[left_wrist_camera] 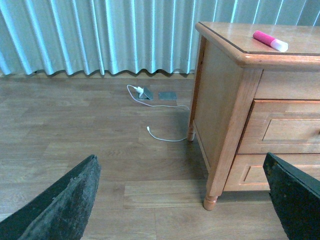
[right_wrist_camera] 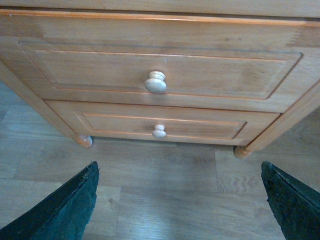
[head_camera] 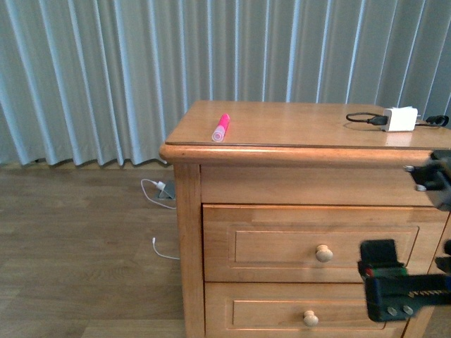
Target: Place pink marker in drawer with both arms
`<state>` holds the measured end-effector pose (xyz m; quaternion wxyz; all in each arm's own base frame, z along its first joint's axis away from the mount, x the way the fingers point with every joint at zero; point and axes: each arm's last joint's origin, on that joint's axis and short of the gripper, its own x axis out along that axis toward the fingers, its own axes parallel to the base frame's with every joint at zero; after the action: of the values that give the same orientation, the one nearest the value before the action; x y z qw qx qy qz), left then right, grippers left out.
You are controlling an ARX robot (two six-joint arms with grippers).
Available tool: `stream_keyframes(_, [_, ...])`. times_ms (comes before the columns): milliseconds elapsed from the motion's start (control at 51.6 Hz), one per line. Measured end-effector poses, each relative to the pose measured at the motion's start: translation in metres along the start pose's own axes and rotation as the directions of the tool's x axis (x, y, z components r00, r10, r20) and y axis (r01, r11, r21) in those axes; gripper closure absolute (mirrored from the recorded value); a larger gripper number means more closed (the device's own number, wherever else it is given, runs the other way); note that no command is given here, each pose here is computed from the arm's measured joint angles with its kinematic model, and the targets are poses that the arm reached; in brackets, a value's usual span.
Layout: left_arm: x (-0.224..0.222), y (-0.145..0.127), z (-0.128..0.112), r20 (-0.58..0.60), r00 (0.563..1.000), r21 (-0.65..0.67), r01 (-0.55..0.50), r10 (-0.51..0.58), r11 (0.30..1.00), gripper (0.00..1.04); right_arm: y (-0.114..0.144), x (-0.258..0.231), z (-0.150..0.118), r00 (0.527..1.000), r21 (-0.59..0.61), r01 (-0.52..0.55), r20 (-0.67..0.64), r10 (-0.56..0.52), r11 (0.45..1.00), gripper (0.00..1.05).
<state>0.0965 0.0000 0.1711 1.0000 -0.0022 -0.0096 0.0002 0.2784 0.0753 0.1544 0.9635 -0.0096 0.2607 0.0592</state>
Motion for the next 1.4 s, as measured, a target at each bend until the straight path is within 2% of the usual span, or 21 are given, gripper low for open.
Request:
stream_keyframes(271, [0.0, 0.0, 0.0, 0.0, 1.0, 0.0, 0.0, 0.0, 1.0, 0.06, 0.017, 0.063, 0.014, 0.999, -0.004, 0.031, 0.012, -0.031, 1.0, 0.08])
stream_keyframes(601, [0.0, 0.0, 0.0, 0.0, 1.0, 0.0, 0.0, 0.0, 1.0, 0.06, 0.02, 0.125, 0.009, 0.998, -0.038, 0.051, -0.021, -0.051, 0.998, 0.08])
stream_keyframes(872, [0.0, 0.0, 0.0, 0.0, 1.0, 0.0, 0.0, 0.0, 1.0, 0.06, 0.016, 0.149, 0.009, 0.998, -0.029, 0.059, -0.026, -0.06, 0.998, 0.08])
stream_keyframes(1202, [0.0, 0.0, 0.0, 0.0, 1.0, 0.0, 0.0, 0.0, 1.0, 0.06, 0.013, 0.155, 0.006, 0.998, -0.02, 0.057, -0.04, -0.058, 0.998, 0.08])
stream_keyframes(1280, [0.0, 0.0, 0.0, 0.0, 1.0, 0.0, 0.0, 0.0, 1.0, 0.06, 0.012, 0.155, 0.007, 0.997, -0.014, 0.066, -0.032, -0.066, 0.998, 0.24])
stream_keyframes(1396, [0.0, 0.0, 0.0, 0.0, 1.0, 0.0, 0.0, 0.0, 1.0, 0.06, 0.011, 0.155, 0.007, 0.997, -0.012, 0.072, -0.03, -0.072, 0.997, 0.4])
